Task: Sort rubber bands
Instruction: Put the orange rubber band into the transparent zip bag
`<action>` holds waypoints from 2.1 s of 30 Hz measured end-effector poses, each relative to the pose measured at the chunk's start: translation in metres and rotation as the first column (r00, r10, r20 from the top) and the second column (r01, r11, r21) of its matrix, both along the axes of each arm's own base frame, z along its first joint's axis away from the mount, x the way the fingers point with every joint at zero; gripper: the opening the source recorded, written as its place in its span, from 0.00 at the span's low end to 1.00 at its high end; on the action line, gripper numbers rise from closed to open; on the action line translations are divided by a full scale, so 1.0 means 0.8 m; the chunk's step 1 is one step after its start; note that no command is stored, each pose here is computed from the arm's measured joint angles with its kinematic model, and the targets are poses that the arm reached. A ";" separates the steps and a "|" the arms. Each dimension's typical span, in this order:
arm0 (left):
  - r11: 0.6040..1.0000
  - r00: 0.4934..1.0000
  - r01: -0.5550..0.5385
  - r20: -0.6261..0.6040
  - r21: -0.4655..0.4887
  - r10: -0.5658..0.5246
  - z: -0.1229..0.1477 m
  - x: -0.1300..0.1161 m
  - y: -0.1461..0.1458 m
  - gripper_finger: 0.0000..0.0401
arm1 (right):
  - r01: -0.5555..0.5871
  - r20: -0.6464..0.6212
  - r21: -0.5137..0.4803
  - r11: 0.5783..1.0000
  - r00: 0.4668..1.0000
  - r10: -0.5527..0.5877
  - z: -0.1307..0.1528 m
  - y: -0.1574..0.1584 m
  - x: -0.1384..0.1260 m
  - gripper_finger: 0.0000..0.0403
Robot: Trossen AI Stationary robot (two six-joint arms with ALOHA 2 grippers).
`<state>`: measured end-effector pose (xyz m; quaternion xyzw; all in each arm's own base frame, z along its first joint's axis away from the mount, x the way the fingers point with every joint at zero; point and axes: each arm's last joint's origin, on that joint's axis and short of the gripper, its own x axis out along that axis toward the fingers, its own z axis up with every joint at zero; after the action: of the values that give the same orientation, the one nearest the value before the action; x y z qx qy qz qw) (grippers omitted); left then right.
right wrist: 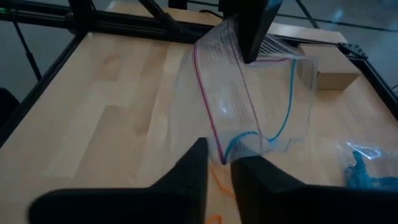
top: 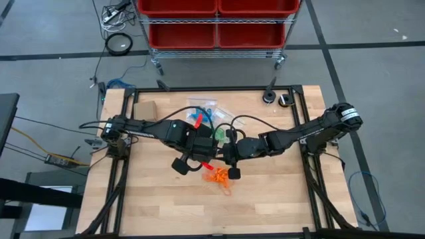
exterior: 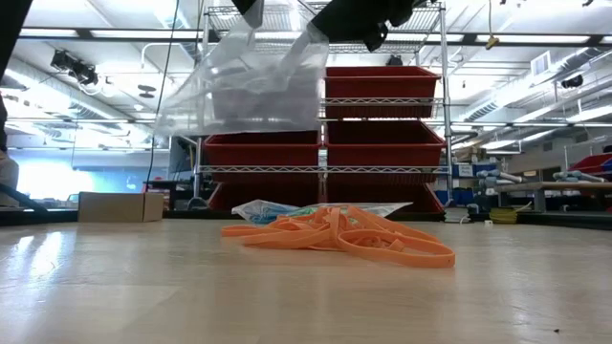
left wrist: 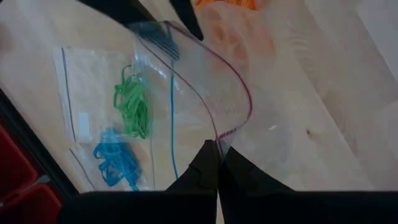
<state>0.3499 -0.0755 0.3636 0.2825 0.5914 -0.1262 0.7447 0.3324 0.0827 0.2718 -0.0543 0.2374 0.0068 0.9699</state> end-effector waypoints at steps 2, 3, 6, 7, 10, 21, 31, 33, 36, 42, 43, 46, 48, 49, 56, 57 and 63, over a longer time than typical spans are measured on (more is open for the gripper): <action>1.000 1.000 0.008 0.005 -0.001 -0.008 0.000 0.000 -0.003 0.01 | -0.002 -0.008 -0.003 1.000 1.000 0.002 -0.001 0.000 -0.001 0.04; 1.000 1.000 0.011 0.007 -0.001 -0.011 0.000 0.000 -0.004 0.01 | -0.003 -0.016 -0.004 1.000 1.000 0.003 -0.002 0.000 -0.001 0.02; 1.000 1.000 0.009 -0.003 0.000 -0.009 0.000 -0.001 -0.004 0.01 | -0.014 -0.019 -0.029 0.999 1.000 0.014 -0.001 0.000 -0.002 0.03; 1.000 1.000 0.008 -0.006 0.001 -0.008 -0.001 -0.001 -0.004 0.01 | -0.021 -0.017 -0.042 0.999 1.000 0.020 0.000 0.000 -0.003 0.05; 1.000 1.000 0.005 -0.025 0.005 -0.005 -0.004 -0.003 -0.003 0.01 | 0.008 0.016 -0.091 0.996 1.000 -0.006 0.008 0.005 -0.008 0.16; 1.000 0.999 0.013 -0.036 -0.025 -0.014 -0.004 -0.003 -0.004 0.01 | -0.009 0.100 -0.168 0.986 0.995 0.026 0.022 0.022 -0.014 0.57; 0.996 0.997 0.042 -0.061 -0.081 -0.047 -0.007 -0.003 -0.006 0.01 | -0.038 0.156 -0.233 0.972 0.985 0.076 0.035 0.034 -0.021 0.57; 0.994 0.996 0.052 -0.073 -0.094 -0.059 -0.009 -0.002 -0.007 0.01 | -0.042 0.174 -0.242 0.969 0.981 0.086 0.040 0.036 -0.023 0.56; 0.994 0.994 0.051 -0.092 -0.097 -0.060 -0.013 0.000 -0.007 0.00 | -0.043 0.184 -0.239 0.970 0.979 0.088 0.049 0.036 -0.031 0.57; 0.994 0.993 0.064 -0.096 -0.092 -0.073 -0.016 0.003 -0.004 0.00 | -0.081 0.223 -0.214 0.974 0.966 0.129 0.064 0.039 -0.043 0.58; 0.993 0.993 0.070 -0.089 -0.093 -0.078 -0.016 0.004 -0.004 0.00 | -0.106 0.221 -0.207 0.973 0.963 0.152 0.064 0.040 -0.043 0.58; 0.989 0.993 0.087 -0.071 -0.119 -0.095 -0.015 0.007 -0.004 0.00 | -0.153 0.199 -0.191 0.970 0.961 0.191 0.055 0.042 -0.036 0.56; 0.987 0.992 0.096 -0.066 -0.128 -0.105 -0.015 0.008 -0.004 0.00 | -0.151 0.182 -0.195 0.969 0.965 0.187 0.048 0.041 -0.030 0.56; 0.987 0.992 0.098 -0.063 -0.130 -0.107 -0.015 0.008 -0.004 0.00 | -0.151 0.184 -0.201 0.968 0.965 0.188 0.046 0.041 -0.028 0.55; 0.984 0.988 0.100 -0.106 -0.147 -0.116 -0.023 0.010 -0.006 0.00 | -0.165 0.225 -0.213 0.963 0.951 0.213 0.051 0.036 -0.024 0.53; 0.984 0.986 0.102 -0.114 -0.148 -0.120 -0.024 0.010 -0.006 0.00 | -0.180 0.245 -0.210 0.961 0.942 0.230 0.054 0.037 -0.024 0.53; 0.980 0.980 0.134 -0.127 -0.147 -0.153 -0.033 0.018 -0.007 0.00 | -0.224 0.242 -0.158 0.962 0.935 0.258 0.053 0.033 -0.022 0.52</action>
<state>0.3640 -0.0810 0.3368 0.2630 0.6094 -0.2395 0.7086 0.3150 0.1095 0.3140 -0.1455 0.0994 0.1034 0.9789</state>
